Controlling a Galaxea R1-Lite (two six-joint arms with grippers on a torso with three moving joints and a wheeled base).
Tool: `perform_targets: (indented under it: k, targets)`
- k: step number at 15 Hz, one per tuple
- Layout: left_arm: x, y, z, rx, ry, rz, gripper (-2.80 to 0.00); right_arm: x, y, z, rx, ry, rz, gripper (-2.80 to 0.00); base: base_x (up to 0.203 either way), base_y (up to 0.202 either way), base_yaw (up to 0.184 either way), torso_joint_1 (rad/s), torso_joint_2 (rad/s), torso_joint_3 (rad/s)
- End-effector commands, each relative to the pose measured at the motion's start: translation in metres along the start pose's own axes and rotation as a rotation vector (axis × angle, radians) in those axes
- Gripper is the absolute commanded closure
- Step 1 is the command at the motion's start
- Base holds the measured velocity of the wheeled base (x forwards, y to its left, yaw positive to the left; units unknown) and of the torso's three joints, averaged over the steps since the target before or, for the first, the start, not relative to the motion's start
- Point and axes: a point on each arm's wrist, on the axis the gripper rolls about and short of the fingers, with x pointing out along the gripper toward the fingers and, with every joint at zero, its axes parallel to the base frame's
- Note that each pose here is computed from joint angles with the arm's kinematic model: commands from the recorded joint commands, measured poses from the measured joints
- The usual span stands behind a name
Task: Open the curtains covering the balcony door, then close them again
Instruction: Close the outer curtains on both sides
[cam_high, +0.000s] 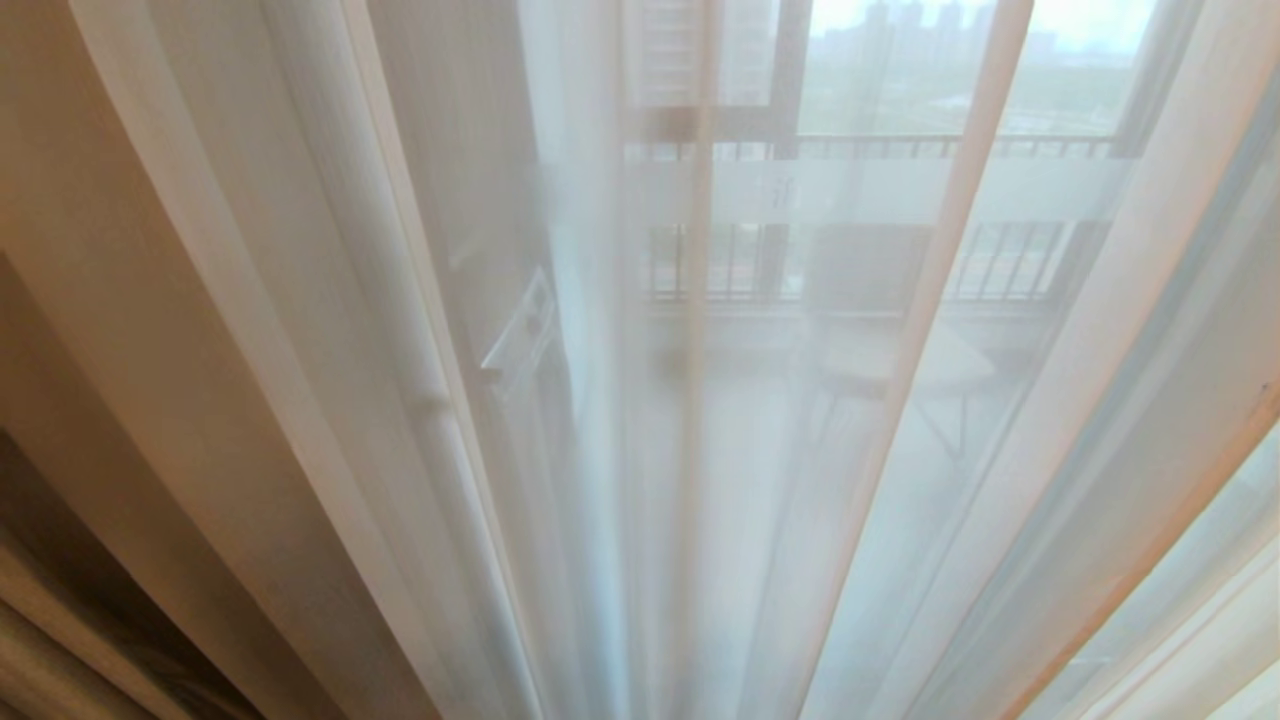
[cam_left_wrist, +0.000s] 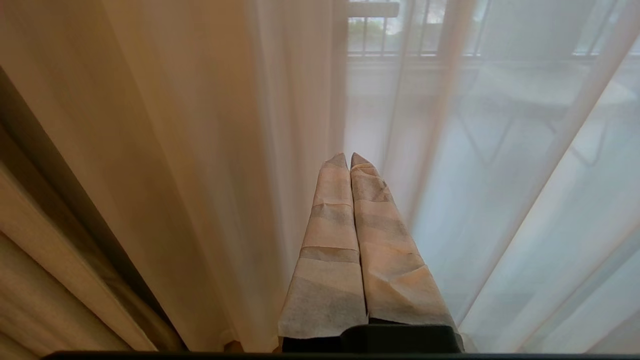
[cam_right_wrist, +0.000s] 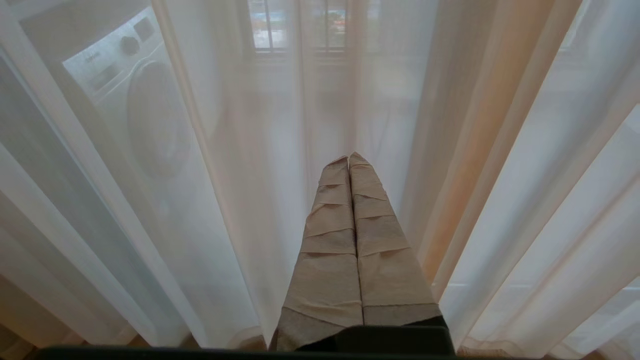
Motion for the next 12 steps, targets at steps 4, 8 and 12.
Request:
perform_targets:
  k: [4, 8, 12]
  targets:
    - [-0.0001, 0.0, 0.0, -0.002, -0.002, 0.0, 0.0, 0.0, 0.0, 0.0, 0.0, 0.0, 0.0, 0.0, 0.0, 0.0, 0.0, 0.0, 0.0, 0.0]
    - [-0.0001, 0.0, 0.0, -0.003, -0.002, 0.0, 0.0, 0.0, 0.0, 0.0, 0.0, 0.0, 0.0, 0.0, 0.0, 0.0, 0.0, 0.0, 0.0, 0.0]
    - [-0.0001, 0.0, 0.0, -0.006, -0.002, 0.0, 0.0, 0.0, 0.0, 0.0, 0.0, 0.0, 0.0, 0.0, 0.0, 0.0, 0.0, 0.0, 0.0, 0.0]
